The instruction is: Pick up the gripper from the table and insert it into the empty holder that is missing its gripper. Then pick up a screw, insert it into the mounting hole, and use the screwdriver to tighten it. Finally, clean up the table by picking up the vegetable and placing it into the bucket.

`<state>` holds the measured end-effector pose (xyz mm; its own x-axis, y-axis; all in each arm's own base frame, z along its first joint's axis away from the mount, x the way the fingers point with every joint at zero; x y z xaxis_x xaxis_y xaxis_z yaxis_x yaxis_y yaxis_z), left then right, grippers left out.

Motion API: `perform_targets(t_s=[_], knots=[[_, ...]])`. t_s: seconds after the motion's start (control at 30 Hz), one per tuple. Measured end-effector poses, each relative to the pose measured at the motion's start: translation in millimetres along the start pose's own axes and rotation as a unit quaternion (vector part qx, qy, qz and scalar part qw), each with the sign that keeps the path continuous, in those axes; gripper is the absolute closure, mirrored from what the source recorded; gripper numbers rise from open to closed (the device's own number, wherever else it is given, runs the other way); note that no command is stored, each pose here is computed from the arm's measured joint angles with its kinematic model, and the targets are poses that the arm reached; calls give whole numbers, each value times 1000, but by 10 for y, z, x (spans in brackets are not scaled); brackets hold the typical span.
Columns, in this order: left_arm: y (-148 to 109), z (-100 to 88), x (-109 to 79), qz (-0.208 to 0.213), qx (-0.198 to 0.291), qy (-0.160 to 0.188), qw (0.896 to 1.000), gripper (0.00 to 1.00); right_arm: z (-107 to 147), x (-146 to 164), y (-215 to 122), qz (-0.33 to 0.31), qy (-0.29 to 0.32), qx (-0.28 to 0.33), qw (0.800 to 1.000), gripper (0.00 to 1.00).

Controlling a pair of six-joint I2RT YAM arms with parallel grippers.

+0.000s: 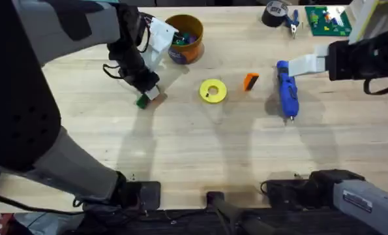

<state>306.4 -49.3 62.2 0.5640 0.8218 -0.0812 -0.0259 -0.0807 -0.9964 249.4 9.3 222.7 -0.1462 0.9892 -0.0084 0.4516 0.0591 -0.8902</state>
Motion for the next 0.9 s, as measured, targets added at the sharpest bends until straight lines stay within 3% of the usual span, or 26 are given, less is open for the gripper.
perform_targets(t_s=[0.4, 0.5, 0.67, 0.9], knots=[[-93, -32, -35, 7, -17, -27, 999, 995, 0, 0, 0, 0, 0, 0, 1000, 5], [-318, -69, -31, -9, -46, -38, 998, 995, 0, 0, 1, 0, 0, 0, 1000, 4], [-908, -95, -63, -42, -114, -46, 992, 995, 0, 0, 0, 0, 0, 0, 1000, 5], [-1454, 117, -224, -68, -175, -46, 981, 995, 0, 0, 1, 0, 0, 0, 1000, 5]])
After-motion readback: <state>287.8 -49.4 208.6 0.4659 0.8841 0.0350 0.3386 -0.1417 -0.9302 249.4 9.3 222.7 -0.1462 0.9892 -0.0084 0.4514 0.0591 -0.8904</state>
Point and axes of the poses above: each hand's point on the last joint's axis, 136 mm out from that joint toward the fingers, its own y axis out along the fingers, its own x axis along the line the jaws close on, z = x × y, the point moved 3 cm from there along -y, back along the fingers, and after that the axes turned 7 degrees about -y, right-handed, at the moved point
